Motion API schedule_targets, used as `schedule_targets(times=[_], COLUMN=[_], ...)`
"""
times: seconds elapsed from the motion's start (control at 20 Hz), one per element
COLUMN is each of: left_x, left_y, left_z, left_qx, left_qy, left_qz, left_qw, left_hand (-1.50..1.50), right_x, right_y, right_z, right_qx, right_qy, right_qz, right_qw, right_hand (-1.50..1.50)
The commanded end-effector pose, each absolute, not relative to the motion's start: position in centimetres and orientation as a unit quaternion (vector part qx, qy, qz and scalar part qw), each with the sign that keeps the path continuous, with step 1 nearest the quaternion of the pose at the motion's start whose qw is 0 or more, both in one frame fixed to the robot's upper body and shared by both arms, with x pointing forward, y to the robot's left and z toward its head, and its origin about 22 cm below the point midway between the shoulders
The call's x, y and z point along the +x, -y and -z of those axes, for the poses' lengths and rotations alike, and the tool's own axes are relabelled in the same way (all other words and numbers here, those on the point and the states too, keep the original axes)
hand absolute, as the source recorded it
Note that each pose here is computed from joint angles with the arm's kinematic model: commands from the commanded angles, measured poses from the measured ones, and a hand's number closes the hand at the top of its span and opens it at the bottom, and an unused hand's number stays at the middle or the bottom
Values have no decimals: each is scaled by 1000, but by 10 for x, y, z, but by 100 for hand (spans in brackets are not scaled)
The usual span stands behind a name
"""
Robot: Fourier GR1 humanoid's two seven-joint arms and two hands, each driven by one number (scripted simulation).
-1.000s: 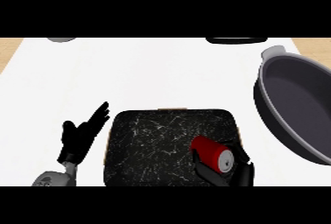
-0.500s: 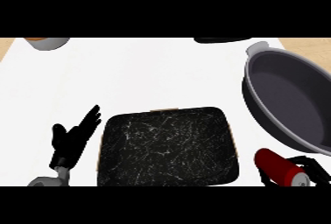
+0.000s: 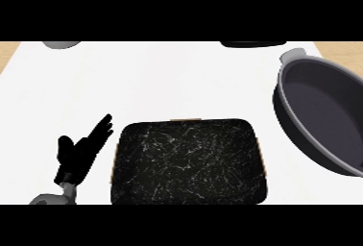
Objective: Pick the can from the tray and place it in the pot
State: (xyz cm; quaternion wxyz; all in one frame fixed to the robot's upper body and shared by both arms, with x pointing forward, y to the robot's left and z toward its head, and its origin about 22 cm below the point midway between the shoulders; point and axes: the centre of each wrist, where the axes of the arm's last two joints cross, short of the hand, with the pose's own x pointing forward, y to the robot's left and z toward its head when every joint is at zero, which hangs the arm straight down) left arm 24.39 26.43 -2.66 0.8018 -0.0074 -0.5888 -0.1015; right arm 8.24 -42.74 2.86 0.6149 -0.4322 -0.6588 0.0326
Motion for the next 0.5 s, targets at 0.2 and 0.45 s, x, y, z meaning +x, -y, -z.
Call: schedule_targets(times=[0.2,0.45], left_x=[254,254], left_y=[-247,-247], left_z=[15,27], left_qx=[-22,-34], left_qy=[595,599], left_qz=[132,122], left_qw=[792,791], left_hand=[0,0], right_x=[66,109], right_y=[460,447], right_z=[-88,-127], right_qx=[-472,-487], right_qy=[646,626], right_qz=[-44,-77], right_qw=[599,604], right_hand=[150,150])
